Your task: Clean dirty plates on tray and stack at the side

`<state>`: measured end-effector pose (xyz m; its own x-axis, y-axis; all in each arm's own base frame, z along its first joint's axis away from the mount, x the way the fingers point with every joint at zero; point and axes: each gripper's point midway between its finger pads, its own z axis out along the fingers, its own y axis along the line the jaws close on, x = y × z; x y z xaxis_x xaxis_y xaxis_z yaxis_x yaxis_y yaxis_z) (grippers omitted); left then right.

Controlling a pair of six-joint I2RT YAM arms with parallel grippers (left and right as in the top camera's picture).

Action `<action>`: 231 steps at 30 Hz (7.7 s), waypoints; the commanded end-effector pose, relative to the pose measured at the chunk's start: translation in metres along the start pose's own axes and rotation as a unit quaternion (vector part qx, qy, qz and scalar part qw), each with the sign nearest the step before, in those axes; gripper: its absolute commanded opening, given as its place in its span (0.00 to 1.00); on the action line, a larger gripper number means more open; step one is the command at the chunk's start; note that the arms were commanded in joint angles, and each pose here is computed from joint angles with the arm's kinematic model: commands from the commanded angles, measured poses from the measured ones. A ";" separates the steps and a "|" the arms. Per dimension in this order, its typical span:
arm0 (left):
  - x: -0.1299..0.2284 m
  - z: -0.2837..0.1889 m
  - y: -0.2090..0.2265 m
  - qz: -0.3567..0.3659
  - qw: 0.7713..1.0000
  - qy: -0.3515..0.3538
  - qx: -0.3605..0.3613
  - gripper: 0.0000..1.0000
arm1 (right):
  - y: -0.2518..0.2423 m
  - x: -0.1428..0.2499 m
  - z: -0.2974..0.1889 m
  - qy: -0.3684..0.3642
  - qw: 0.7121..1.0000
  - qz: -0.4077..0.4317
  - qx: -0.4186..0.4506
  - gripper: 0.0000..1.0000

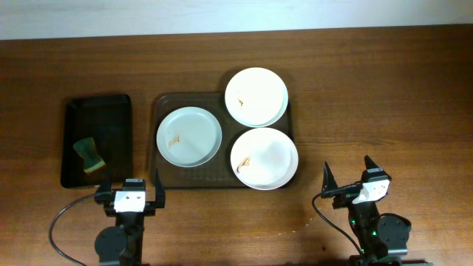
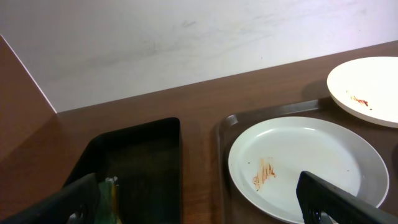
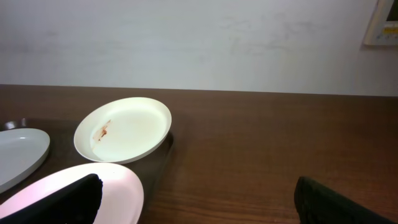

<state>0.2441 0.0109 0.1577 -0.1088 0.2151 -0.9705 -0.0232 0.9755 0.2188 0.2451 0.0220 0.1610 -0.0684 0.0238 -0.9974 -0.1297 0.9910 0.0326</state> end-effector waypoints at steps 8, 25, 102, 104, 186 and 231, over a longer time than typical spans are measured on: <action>0.001 0.000 -0.003 0.007 1.000 -0.003 0.007 0.99 | 0.000 0.002 0.000 0.001 1.000 0.002 -0.002 0.98; 0.001 0.000 -0.003 0.007 1.000 -0.003 0.007 0.99 | 0.000 0.002 0.000 0.001 1.000 0.002 -0.002 0.98; -0.082 0.190 -0.059 -0.154 0.928 0.241 0.238 0.99 | 0.022 -0.036 0.162 0.314 0.929 0.185 -0.061 0.96; -0.072 0.198 -0.036 -0.172 0.938 0.259 0.155 0.99 | 0.037 -0.033 0.174 0.353 0.921 0.163 -0.028 0.95; 0.019 0.202 -0.049 -0.192 0.872 0.415 0.176 0.01 | 0.253 0.125 0.232 0.561 0.793 0.087 -0.221 0.04; 0.094 0.150 -0.148 -0.179 0.783 0.537 0.258 0.01 | 0.250 0.169 0.230 0.601 0.775 0.146 -0.130 0.04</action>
<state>0.3758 -0.0584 0.0137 -0.9785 -0.0983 -0.1814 -0.0689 0.9844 -0.1620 0.4227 0.3193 0.0063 -0.9778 -0.0856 -0.1911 -0.1661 0.8727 0.4591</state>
